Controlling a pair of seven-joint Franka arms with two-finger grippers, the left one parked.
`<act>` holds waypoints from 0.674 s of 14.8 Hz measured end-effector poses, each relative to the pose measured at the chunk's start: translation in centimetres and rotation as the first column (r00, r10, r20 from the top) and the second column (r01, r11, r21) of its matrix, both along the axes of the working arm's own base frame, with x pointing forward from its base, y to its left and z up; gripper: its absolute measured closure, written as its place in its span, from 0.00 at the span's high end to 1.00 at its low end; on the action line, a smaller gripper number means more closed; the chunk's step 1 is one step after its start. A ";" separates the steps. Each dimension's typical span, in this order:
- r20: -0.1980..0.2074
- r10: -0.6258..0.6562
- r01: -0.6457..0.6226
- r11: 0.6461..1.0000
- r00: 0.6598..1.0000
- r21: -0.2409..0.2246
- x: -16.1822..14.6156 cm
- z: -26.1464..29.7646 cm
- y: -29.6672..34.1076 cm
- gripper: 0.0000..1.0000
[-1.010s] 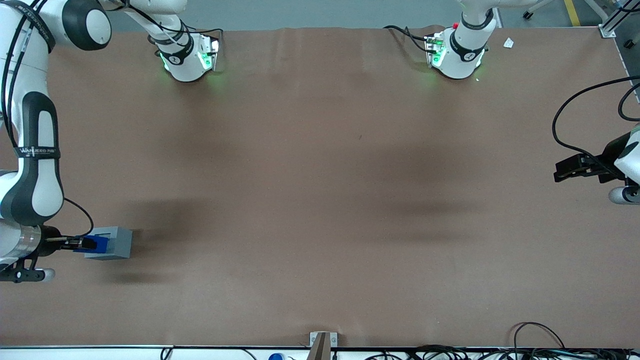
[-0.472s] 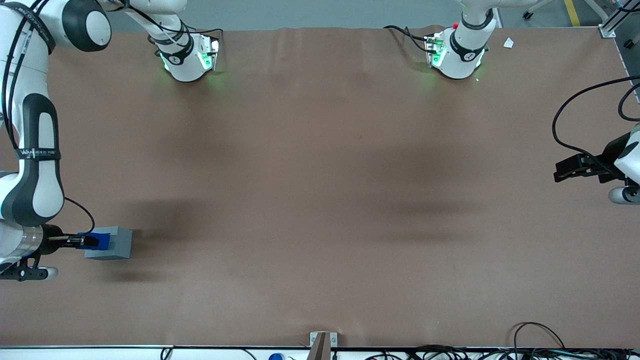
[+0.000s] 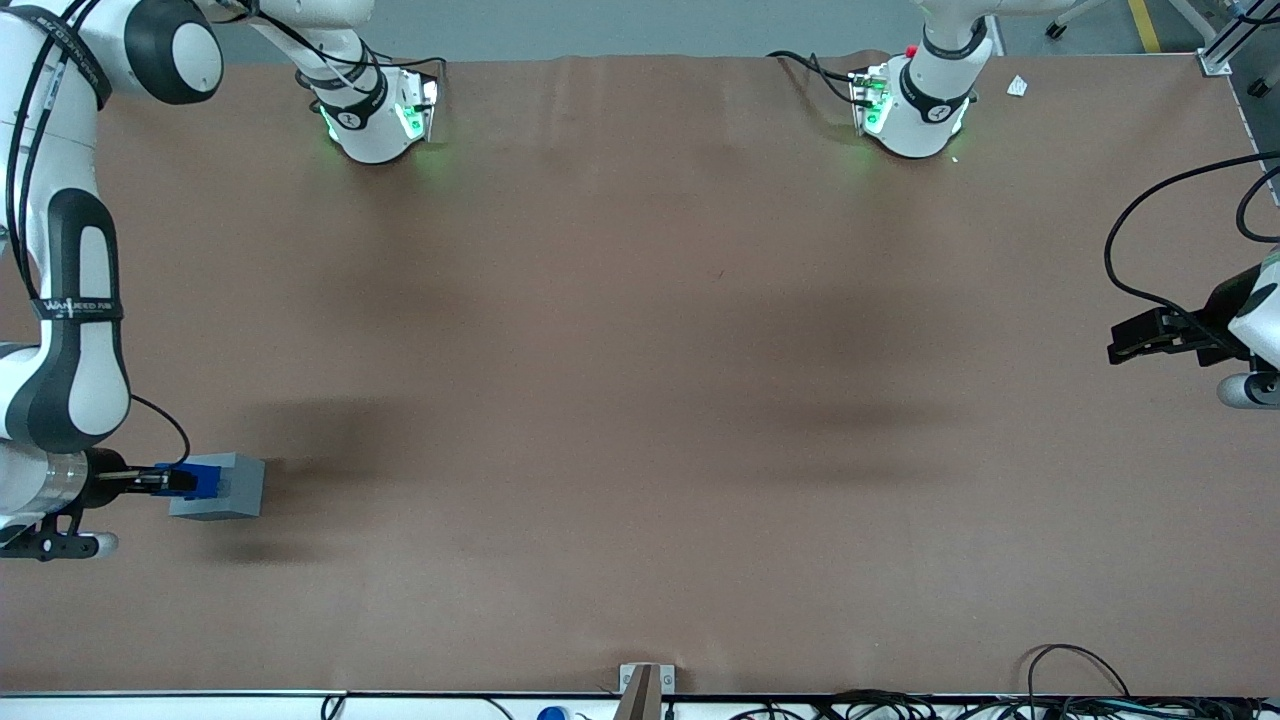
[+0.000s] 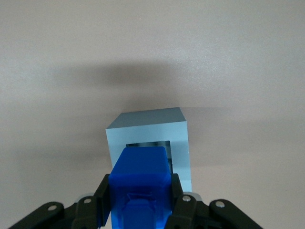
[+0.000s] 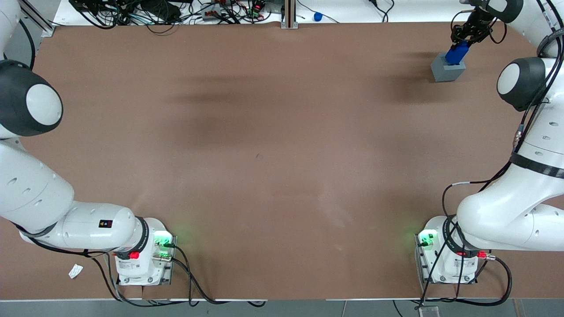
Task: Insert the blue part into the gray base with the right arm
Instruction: 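Lower the blue block into the gray base's recess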
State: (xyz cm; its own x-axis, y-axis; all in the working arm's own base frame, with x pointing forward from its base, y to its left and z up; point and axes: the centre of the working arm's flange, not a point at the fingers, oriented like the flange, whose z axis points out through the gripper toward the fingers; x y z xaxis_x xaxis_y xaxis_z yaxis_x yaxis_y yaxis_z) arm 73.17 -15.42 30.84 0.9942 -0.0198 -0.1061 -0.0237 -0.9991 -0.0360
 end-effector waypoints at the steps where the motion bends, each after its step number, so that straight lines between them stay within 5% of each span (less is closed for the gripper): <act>1: -0.002 0.000 0.000 1.000 1.000 0.000 0.0 -0.2 0.0 0.51; 10: 0.019 0.017 -0.016 0.999 1.000 -0.030 0.4 -0.9 -0.1 0.51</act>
